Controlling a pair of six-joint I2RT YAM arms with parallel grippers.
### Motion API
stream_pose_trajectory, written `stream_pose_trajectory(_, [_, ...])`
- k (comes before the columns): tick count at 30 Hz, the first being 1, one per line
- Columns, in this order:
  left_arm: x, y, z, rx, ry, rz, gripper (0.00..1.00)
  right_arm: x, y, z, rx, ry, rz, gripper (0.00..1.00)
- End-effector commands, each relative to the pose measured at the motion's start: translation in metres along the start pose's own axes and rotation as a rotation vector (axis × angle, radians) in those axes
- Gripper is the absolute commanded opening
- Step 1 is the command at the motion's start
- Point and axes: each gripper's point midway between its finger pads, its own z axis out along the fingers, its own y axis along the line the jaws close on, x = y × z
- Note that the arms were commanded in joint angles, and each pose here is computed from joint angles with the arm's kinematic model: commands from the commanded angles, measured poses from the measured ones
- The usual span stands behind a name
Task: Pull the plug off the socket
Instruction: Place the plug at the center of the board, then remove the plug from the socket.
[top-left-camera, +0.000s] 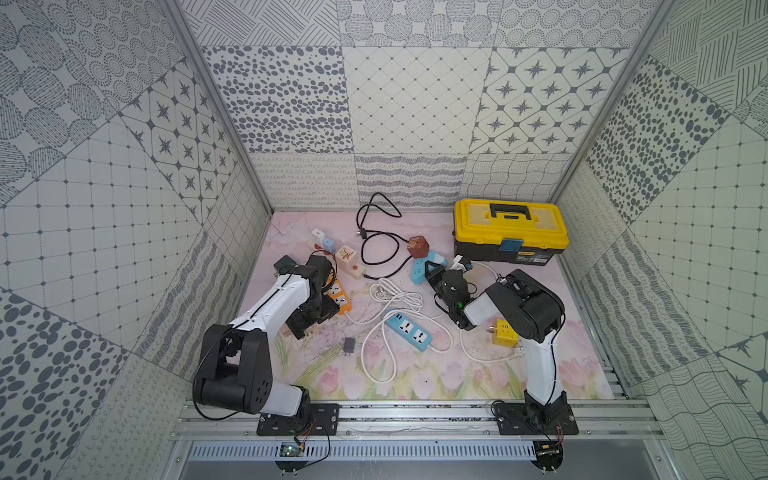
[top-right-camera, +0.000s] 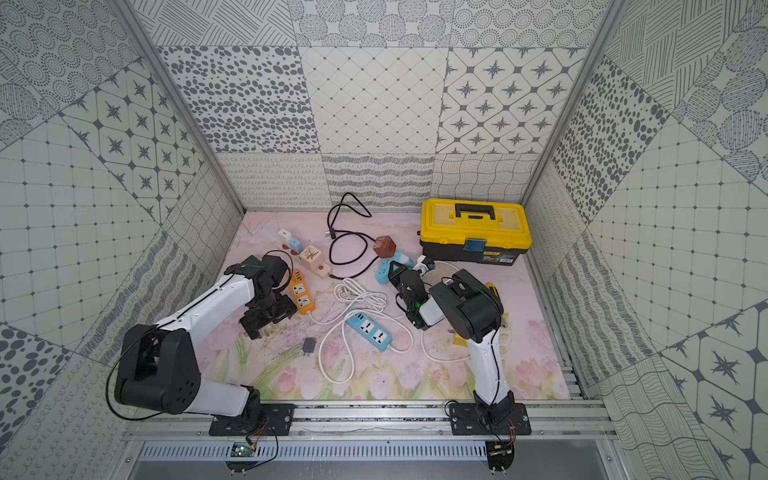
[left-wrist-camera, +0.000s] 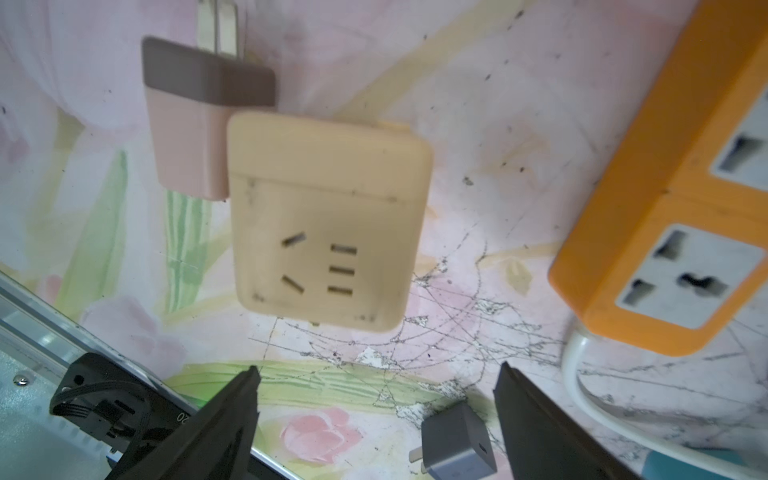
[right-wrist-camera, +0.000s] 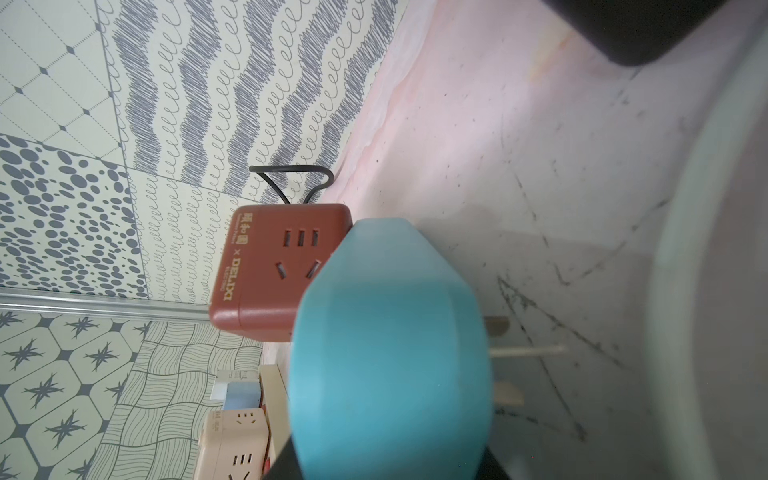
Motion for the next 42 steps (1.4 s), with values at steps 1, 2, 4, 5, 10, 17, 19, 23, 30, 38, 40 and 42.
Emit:
stream_pose_trajectory(1, [-0.018, -0.016, -0.024, 0.099, -0.112, 0.107, 0.92, 0.047, -0.067, -0.017, 0.207, 0.193, -0.097, 0.28])
stream_pose_trajectory(2, [-0.021, -0.03, -0.032, 0.162, -0.142, 0.154, 0.9, 0.047, -0.064, -0.018, 0.193, 0.199, -0.099, 0.25])
stream_pose_trajectory(4, [-0.021, -0.062, -0.048, 0.31, -0.186, 0.258, 0.84, 0.051, -0.058, -0.018, 0.161, 0.219, -0.113, 0.2])
stream_pose_trajectory(5, [-0.019, -0.08, -0.058, 0.395, -0.209, 0.304, 0.81, 0.053, -0.056, -0.019, 0.148, 0.229, -0.122, 0.16])
stream_pose_trajectory(10, [-0.005, -0.154, -0.099, 0.694, -0.286, 0.432, 0.77, 0.055, -0.052, -0.024, 0.125, 0.236, -0.127, 0.0])
stream_pose_trajectory(17, [0.013, -0.255, -0.115, 0.83, -0.349, 0.564, 0.82, 0.053, -0.044, -0.028, 0.112, 0.225, -0.138, 0.0])
stream_pose_trajectory(19, [0.021, -0.283, -0.114, 0.87, -0.368, 0.6, 0.84, 0.052, -0.042, -0.029, 0.111, 0.223, -0.148, 0.0])
stream_pose_trajectory(23, [0.028, -0.329, -0.098, 0.911, -0.352, 0.651, 0.86, 0.053, -0.042, -0.031, 0.123, 0.226, -0.163, 0.0])
stream_pose_trajectory(30, [0.027, -0.361, -0.081, 0.946, -0.347, 0.669, 0.91, 0.057, -0.045, -0.032, 0.131, 0.241, -0.171, 0.0])
stream_pose_trajectory(38, [0.021, -0.374, -0.057, 0.907, -0.329, 0.686, 0.91, 0.062, -0.048, -0.032, 0.139, 0.253, -0.173, 0.0])
stream_pose_trajectory(40, [0.017, -0.375, -0.052, 0.901, -0.32, 0.666, 0.9, 0.061, -0.048, -0.033, 0.14, 0.25, -0.175, 0.0])
stream_pose_trajectory(42, [0.015, -0.378, -0.049, 0.931, -0.288, 0.633, 0.88, 0.061, -0.048, -0.033, 0.142, 0.25, -0.181, 0.0])
